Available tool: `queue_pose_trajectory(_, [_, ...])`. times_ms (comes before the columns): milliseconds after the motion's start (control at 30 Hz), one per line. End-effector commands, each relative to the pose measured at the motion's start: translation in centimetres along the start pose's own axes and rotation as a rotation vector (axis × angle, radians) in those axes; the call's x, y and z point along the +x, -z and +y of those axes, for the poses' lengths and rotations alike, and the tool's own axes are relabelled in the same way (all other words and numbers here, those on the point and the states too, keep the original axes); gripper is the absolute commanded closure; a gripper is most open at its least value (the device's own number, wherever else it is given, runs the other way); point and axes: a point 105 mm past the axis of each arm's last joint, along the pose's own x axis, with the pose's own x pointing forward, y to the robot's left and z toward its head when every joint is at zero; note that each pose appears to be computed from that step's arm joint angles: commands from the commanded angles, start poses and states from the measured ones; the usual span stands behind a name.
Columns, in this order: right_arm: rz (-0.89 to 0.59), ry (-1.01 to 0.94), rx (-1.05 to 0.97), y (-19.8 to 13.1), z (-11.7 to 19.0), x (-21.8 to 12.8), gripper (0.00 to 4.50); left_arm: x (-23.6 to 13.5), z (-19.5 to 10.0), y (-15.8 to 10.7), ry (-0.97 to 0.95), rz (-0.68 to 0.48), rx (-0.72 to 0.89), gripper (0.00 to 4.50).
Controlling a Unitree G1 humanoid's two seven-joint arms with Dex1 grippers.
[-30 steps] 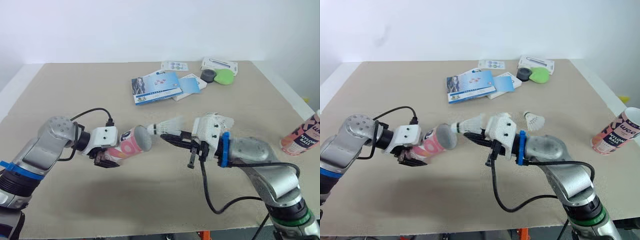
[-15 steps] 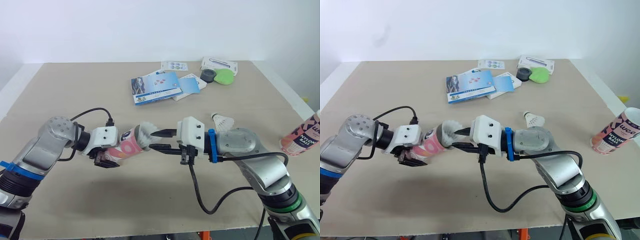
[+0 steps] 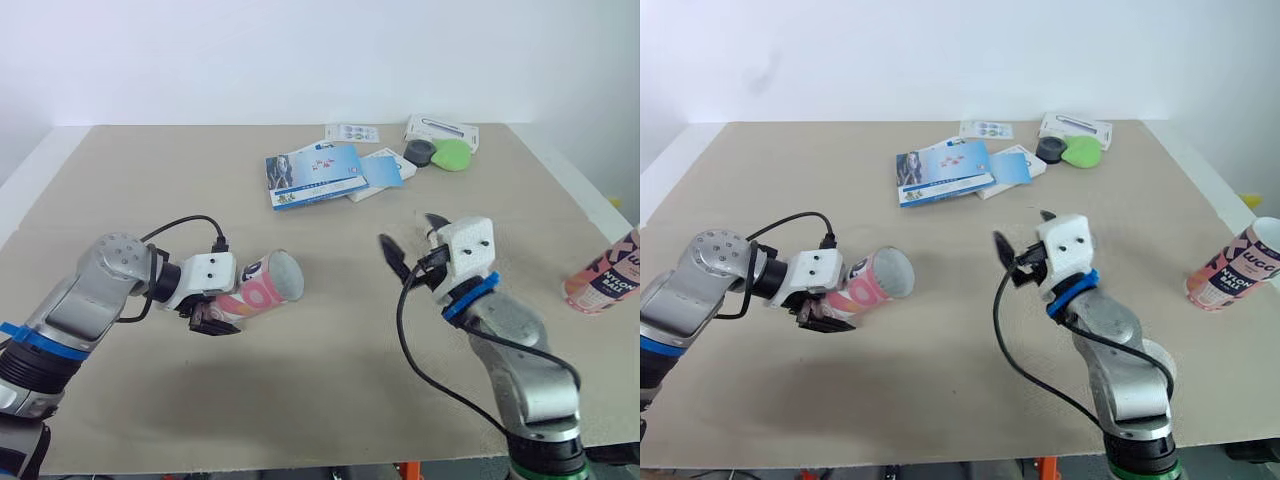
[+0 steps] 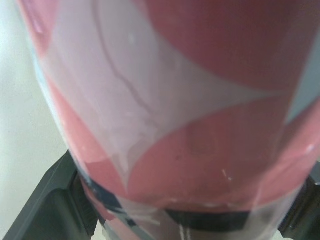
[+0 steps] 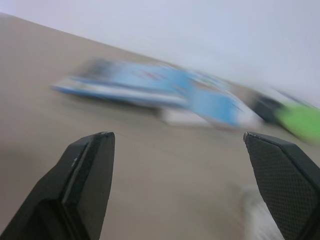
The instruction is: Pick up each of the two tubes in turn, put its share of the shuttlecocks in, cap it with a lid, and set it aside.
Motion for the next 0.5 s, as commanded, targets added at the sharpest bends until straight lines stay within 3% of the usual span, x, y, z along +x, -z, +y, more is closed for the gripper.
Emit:
queue_pose_trajectory(33, [0.021,0.17,0.0,0.9,-2.7,-0.2,0.08,-0.5,0.2,-0.7,-0.022,-0.01,0.03,0.57])
queue_pose_trajectory(167, [0.139,0.156,0.092,3.6,-2.2,0.5,0.08,-0.7,0.3,-0.6,-0.027,-0.006,0.027,0.57])
queue_pose_trajectory(433, [0.16,0.163,0.178,4.2,-2.2,4.4,0.08,-0.9,0.2,-0.5,-0.033,0.0,0.024,0.57])
queue_pose_trajectory(500, [0.161,0.18,0.183,4.3,-2.7,4.9,0.9,-0.9,0.2,-0.6,-0.034,0.0,0.023,0.57])
